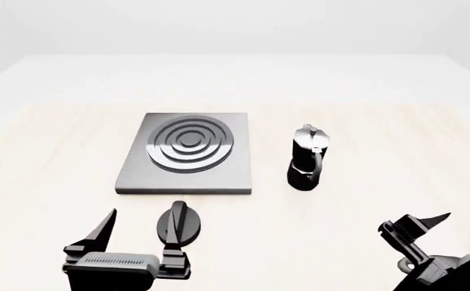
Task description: Put the frying pan on the stove.
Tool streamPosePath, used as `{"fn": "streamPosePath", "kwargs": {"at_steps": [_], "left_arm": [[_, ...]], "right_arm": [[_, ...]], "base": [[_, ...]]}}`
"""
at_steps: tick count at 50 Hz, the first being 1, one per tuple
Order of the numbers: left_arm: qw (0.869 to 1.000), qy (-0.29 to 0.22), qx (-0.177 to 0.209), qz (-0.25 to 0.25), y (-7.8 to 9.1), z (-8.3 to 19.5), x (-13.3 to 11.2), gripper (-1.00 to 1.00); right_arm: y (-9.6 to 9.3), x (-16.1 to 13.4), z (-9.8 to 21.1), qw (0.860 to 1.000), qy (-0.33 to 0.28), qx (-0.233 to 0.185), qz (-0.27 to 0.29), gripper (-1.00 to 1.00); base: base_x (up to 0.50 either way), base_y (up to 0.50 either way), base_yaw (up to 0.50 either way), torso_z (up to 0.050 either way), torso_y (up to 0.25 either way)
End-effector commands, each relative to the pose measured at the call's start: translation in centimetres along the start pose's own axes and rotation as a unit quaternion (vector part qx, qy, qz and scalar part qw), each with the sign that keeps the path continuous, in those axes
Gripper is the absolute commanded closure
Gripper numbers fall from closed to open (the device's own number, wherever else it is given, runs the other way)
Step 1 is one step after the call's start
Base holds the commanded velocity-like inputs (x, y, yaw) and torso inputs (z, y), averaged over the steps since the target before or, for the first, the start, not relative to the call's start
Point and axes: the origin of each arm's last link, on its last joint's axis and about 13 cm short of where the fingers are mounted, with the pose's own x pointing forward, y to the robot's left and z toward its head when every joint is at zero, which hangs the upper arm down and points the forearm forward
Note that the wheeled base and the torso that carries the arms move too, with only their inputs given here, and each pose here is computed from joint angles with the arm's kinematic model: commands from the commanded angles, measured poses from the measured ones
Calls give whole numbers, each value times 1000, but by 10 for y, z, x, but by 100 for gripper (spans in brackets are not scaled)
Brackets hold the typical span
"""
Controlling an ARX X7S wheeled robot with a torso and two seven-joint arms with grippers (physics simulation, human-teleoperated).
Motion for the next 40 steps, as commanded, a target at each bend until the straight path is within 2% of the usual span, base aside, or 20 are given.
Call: {"fn": "streamPosePath", "kwargs": {"at_steps": [1, 4, 6, 8, 12, 23, 27, 34, 35, 40], "left_arm": [[1000, 1, -1, 1, 0, 0, 1, -100], [1000, 1, -2, 0, 0, -1, 1, -100], [1000, 2, -3, -1, 0, -1, 1, -100], [1000, 1, -3, 0, 0, 0, 1, -100], [1000, 1, -4, 2, 1, 0, 1, -100], [1000, 2, 0, 0, -2, -3, 1, -100], [1000, 3, -1, -3, -3, -3, 1, -100], [1000, 2, -3, -4, -2, -2, 0, -100], [1000, 1, -7, 1, 0, -1, 1, -100], [1000, 3, -7, -1, -1, -2, 1, -100]], "right_arm": [[2, 0, 2, 998, -4, 10, -56, -100], [3, 0, 1, 998, -3, 13, -61, -100], [7, -1, -2, 997, -20, -5, -69, -100], [8, -2, -4, 997, -2, 5, -75, -100], [10, -2, -5, 996, -8, -9, -90, -100], [8, 3, -15, 989, 12, 21, -143, -100], [11, 6, -18, 988, 7, 1, -156, -100], [21, 9, -21, 990, 19, -10, -139, -100], [26, 14, -25, 990, 41, 2, -138, -100], [30, 17, -24, 989, 49, 9, -138, -100]], "base": [[0, 0, 0, 0, 0], [0, 0, 0, 0, 0], [0, 0, 0, 0, 0], [0, 0, 0, 0, 0], [0, 0, 0, 0, 0], [0, 0, 0, 0, 0], [0, 0, 0, 0, 0], [0, 0, 0, 0, 0], [0, 0, 0, 0, 0], [0, 0, 0, 0, 0]]}}
